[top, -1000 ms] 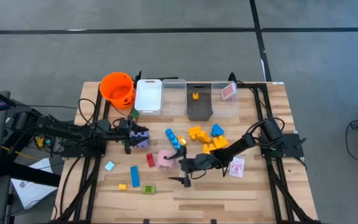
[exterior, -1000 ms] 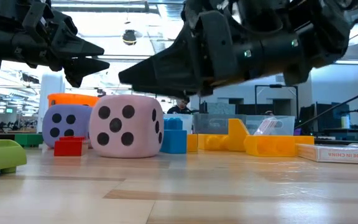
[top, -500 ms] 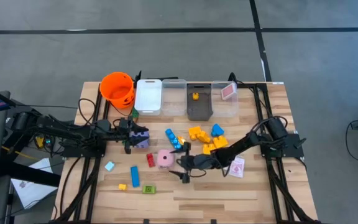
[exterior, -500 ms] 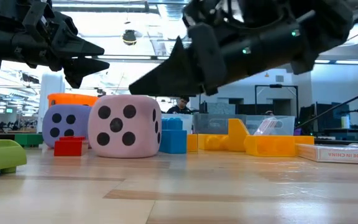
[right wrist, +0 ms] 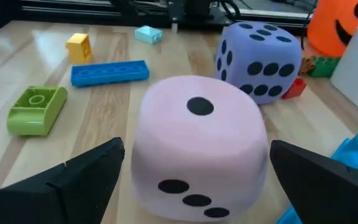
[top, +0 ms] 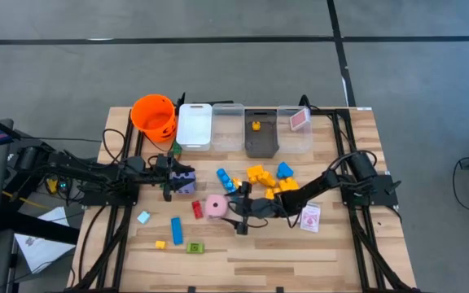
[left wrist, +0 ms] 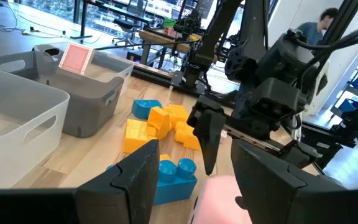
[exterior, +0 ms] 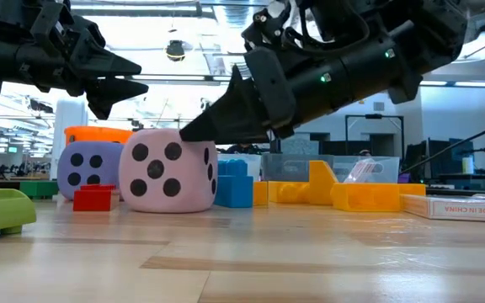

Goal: Pick & Place Toys
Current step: Put the pink die into the left transparent bin

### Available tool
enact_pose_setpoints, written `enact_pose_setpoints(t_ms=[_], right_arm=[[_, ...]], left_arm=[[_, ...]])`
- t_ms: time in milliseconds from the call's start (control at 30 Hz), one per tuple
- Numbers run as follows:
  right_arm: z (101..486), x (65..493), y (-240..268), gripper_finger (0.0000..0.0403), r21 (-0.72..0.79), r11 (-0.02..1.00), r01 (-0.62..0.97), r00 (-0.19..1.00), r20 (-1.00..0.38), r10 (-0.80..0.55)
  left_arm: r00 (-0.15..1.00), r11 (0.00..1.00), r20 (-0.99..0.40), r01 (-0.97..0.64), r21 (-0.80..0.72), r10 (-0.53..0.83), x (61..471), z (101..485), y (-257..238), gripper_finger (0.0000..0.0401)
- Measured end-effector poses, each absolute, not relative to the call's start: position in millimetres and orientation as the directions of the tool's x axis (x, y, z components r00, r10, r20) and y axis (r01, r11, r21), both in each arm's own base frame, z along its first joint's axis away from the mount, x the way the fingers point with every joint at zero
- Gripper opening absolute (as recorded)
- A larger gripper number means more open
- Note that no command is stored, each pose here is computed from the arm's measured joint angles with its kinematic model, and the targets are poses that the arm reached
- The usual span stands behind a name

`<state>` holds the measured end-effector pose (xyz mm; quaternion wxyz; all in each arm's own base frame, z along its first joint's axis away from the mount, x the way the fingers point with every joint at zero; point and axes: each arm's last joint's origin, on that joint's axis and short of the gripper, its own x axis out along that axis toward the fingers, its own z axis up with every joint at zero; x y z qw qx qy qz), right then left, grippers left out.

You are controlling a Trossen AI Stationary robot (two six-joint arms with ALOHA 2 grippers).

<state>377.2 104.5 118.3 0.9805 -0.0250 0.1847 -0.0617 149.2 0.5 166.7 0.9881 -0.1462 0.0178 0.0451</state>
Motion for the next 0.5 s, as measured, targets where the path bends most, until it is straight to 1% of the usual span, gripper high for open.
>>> enact_pose_setpoints(t_ms=[333,400,500], right_arm=[[116.6,376.5,104.8,0.04,-0.073,0.993,0.093,0.919,-0.378,-0.114],[116.6,376.5,104.8,0.04,-0.072,0.993,0.094,0.919,-0.378,-0.114],[116.6,376.5,104.8,0.04,-0.072,0.993,0.094,0.919,-0.378,-0.114]], left_arm=[[0.995,0.95,-0.05,-0.092,-0.298,0.081,149.2,166.5,0.4,0.0192],[0.997,0.941,-0.075,-0.057,-0.333,0.034,149.1,164.2,-0.9,0.0192],[0.983,0.91,-0.15,0.03,-0.415,-0.101,148.1,156.8,-4.8,0.0192]])
